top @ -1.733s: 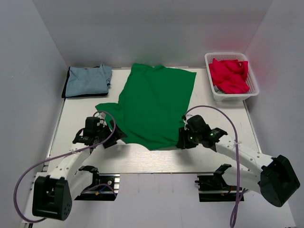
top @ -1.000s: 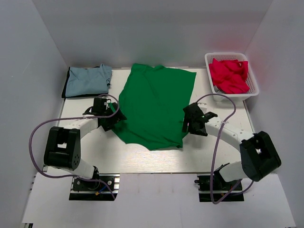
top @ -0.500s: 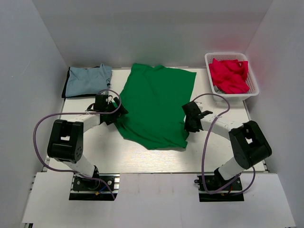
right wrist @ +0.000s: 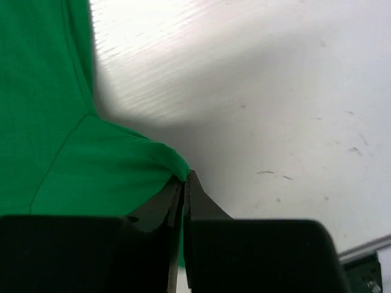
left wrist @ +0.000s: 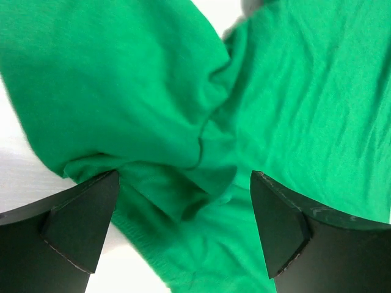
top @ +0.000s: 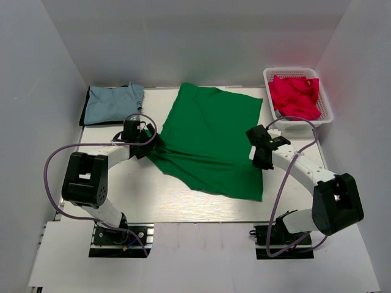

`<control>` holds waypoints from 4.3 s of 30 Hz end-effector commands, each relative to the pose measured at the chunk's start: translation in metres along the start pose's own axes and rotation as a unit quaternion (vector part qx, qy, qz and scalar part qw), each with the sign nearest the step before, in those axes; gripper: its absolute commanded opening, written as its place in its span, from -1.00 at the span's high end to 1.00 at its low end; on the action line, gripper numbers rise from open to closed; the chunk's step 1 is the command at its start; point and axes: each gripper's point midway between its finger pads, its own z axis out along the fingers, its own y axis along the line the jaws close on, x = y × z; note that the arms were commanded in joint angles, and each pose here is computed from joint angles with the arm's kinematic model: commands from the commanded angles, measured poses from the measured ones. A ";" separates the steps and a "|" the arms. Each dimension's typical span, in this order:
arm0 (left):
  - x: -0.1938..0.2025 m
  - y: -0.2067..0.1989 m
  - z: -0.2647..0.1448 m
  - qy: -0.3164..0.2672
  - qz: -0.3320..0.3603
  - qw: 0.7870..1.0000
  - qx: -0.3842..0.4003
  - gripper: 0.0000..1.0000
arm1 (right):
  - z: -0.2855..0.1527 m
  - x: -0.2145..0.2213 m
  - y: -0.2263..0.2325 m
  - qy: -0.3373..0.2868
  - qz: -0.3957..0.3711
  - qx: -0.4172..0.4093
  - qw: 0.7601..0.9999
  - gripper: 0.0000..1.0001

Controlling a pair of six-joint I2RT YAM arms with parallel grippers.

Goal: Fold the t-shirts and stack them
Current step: Flatten out the tshirt

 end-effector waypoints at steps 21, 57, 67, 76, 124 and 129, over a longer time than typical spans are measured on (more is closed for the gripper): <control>-0.017 -0.012 -0.038 0.023 0.016 0.999 -0.039 -0.99 | -0.013 -0.134 0.115 -0.128 -0.077 -0.183 0.972 -0.79; -0.160 -0.118 0.111 0.000 0.151 0.989 0.005 -0.99 | -0.035 0.094 0.097 0.072 -0.081 -0.295 0.949 -0.81; -0.107 -0.115 -0.025 -0.049 0.147 0.988 -0.009 -0.99 | -0.038 -0.040 0.096 -0.094 -0.016 -0.178 0.979 -0.81; 0.012 -0.063 0.011 0.068 0.107 0.991 -0.037 -0.99 | -0.003 -0.120 0.107 -0.127 0.020 -0.167 0.977 -0.81; -0.144 -0.107 0.076 -0.038 0.184 0.978 -0.094 -0.99 | 0.061 -0.168 0.112 -0.105 -0.010 -0.174 0.979 -0.81; -0.134 -0.096 0.125 -0.016 0.181 0.978 -0.102 -0.99 | 0.088 -0.178 0.132 -0.087 -0.015 -0.181 0.979 -0.81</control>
